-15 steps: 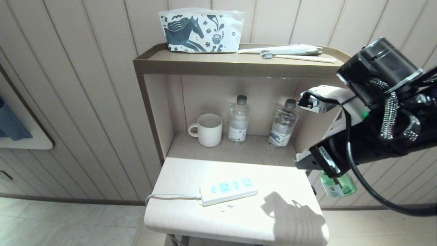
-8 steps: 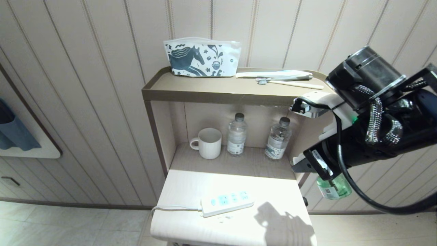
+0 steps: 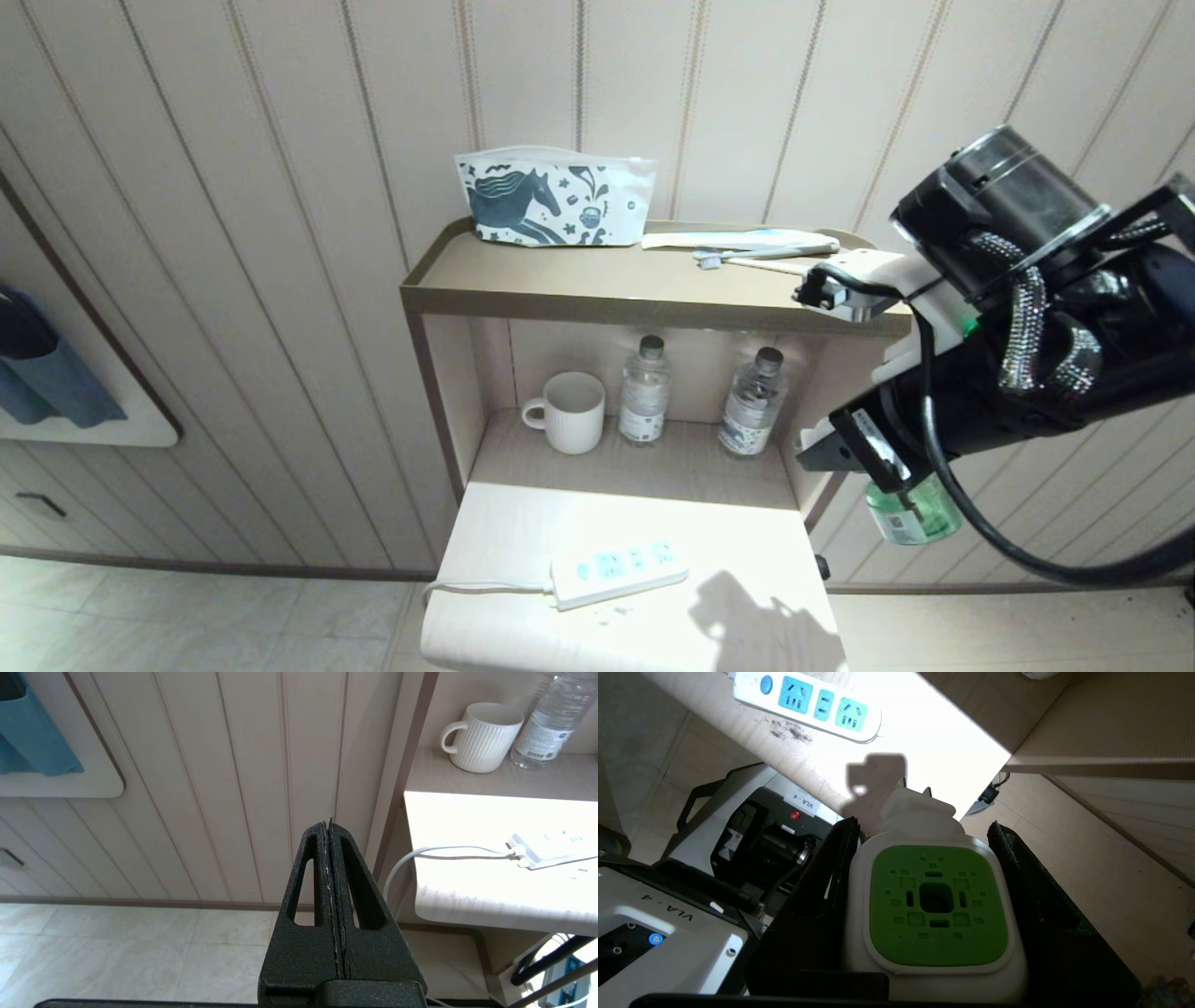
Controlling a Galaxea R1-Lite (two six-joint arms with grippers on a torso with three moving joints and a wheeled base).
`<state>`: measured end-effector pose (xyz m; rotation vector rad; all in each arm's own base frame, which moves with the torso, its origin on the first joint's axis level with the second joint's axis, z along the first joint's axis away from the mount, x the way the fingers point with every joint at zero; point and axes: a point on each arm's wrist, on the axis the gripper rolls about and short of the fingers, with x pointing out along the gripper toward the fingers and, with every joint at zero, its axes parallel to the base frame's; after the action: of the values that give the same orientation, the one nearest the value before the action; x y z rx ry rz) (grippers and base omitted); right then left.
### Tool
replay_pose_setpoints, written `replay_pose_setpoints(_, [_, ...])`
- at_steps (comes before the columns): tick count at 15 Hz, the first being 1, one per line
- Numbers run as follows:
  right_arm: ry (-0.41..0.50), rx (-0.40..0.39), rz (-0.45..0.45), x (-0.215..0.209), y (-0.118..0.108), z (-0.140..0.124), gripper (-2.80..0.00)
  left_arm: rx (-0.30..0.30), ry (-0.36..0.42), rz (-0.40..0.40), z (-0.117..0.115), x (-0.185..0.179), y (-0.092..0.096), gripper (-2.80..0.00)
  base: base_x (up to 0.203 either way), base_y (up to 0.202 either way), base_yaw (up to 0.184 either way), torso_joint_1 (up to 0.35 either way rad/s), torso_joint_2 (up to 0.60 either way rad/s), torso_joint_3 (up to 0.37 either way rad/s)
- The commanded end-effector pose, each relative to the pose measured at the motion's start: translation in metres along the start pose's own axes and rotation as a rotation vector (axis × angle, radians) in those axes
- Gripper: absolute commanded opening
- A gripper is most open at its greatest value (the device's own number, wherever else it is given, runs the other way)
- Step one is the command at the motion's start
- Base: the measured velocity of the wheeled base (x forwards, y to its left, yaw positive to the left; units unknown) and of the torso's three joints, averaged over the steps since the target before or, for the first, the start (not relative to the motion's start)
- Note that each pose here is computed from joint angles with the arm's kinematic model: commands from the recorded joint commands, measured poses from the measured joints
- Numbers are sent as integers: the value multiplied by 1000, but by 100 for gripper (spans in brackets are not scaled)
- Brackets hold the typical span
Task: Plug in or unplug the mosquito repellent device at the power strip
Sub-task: Insert the plug into the socket
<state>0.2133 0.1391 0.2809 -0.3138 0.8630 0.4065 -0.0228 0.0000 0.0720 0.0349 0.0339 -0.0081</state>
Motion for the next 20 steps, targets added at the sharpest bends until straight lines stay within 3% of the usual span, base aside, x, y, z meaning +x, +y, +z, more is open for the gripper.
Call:
replay_pose_setpoints(1, [24, -27, 12, 7, 7, -4, -280, 0, 0, 0, 0, 0, 0, -280, 0, 0, 0, 0, 0, 0])
replay_pose_setpoints(3, [2, -70, 19, 31, 15, 0, -280, 0, 0, 0, 0, 0, 0, -280, 0, 0, 0, 0, 0, 0])
replay_pose_setpoints(8, [22, -469, 9, 59, 18, 5, -280, 0, 0, 0, 0, 0, 0, -280, 0, 0, 0, 0, 0, 0])
replay_pose_setpoints(13, [60, -633, 32, 99, 36, 22, -280, 0, 0, 0, 0, 0, 0, -280, 0, 0, 0, 0, 0, 0])
replay_pose_setpoints(16, [44, -798, 23, 101, 45, 28, -280, 0, 0, 0, 0, 0, 0, -280, 0, 0, 0, 0, 0, 0])
replay_pose_setpoints(20, [103, -963, -27, 125, 79, 28, -280, 0, 0, 0, 0, 0, 0, -280, 0, 0, 0, 0, 0, 0])
